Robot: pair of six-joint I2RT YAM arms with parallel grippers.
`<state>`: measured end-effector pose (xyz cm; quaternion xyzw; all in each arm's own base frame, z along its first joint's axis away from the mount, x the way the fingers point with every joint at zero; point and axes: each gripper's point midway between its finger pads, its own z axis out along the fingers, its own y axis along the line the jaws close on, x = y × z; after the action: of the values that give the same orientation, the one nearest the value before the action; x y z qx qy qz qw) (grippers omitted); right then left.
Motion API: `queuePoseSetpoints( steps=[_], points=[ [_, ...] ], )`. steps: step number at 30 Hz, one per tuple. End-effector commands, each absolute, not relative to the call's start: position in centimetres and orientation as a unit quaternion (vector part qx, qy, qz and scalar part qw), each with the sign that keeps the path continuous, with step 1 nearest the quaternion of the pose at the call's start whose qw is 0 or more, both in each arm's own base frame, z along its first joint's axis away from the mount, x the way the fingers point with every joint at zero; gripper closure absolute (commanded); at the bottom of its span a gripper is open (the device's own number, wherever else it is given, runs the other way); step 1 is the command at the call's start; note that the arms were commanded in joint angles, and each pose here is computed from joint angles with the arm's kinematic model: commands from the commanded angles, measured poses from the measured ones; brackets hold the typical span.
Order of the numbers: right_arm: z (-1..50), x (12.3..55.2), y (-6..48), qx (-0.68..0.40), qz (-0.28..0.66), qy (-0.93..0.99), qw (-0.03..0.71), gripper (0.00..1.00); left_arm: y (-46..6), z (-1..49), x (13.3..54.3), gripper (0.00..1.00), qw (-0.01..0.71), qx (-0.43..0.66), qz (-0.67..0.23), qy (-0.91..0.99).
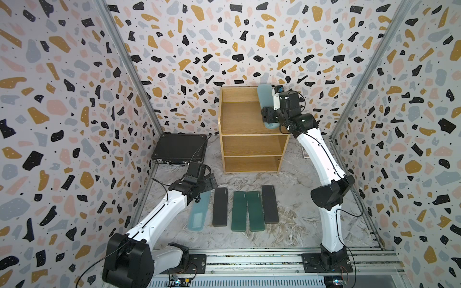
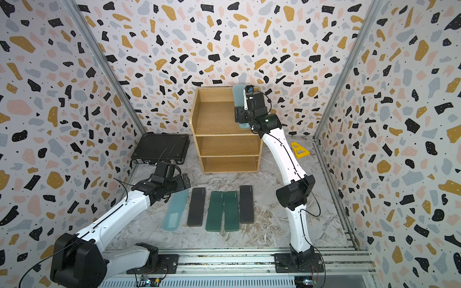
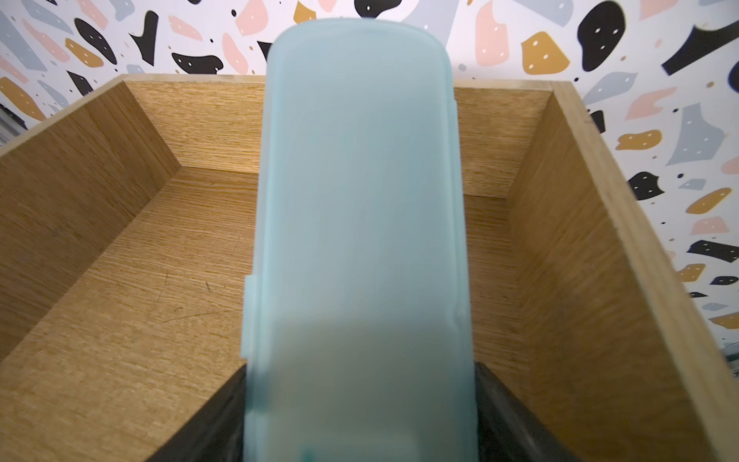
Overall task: Place the pencil cases on the shelf according to color
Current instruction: Place the pencil case on the shelf.
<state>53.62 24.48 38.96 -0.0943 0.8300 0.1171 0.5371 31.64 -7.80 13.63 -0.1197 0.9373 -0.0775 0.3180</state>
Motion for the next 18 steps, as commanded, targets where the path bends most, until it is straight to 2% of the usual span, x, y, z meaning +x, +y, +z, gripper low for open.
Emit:
queuePoseSetpoints(
  steps=[1, 6, 13, 18],
  points=[
    [32.8, 52.5, 23.1, -0.105, 0.070, 0.885, 0.449, 0.21, -8.1, 13.7, 31.8, 0.00, 0.324, -0.113, -0.084, 0.935],
    [33.0, 52.6, 23.7, -0.111, 0.082, 0.881, 0.452, 0.05, -8.2, 13.6, 31.7, 0.00, 0.322, -0.110, -0.083, 0.937],
    [35.1, 52.4, 24.0, -0.114, 0.101, 0.867, 0.475, 0.03, -8.0, 13.5, 31.7, 0.00, 0.322, -0.110, -0.077, 0.937],
    [39.7, 51.5, 24.6, -0.130, 0.134, 0.832, 0.522, 0.00, -7.9, 13.7, 31.9, 0.00, 0.325, -0.111, -0.076, 0.936]
  ],
)
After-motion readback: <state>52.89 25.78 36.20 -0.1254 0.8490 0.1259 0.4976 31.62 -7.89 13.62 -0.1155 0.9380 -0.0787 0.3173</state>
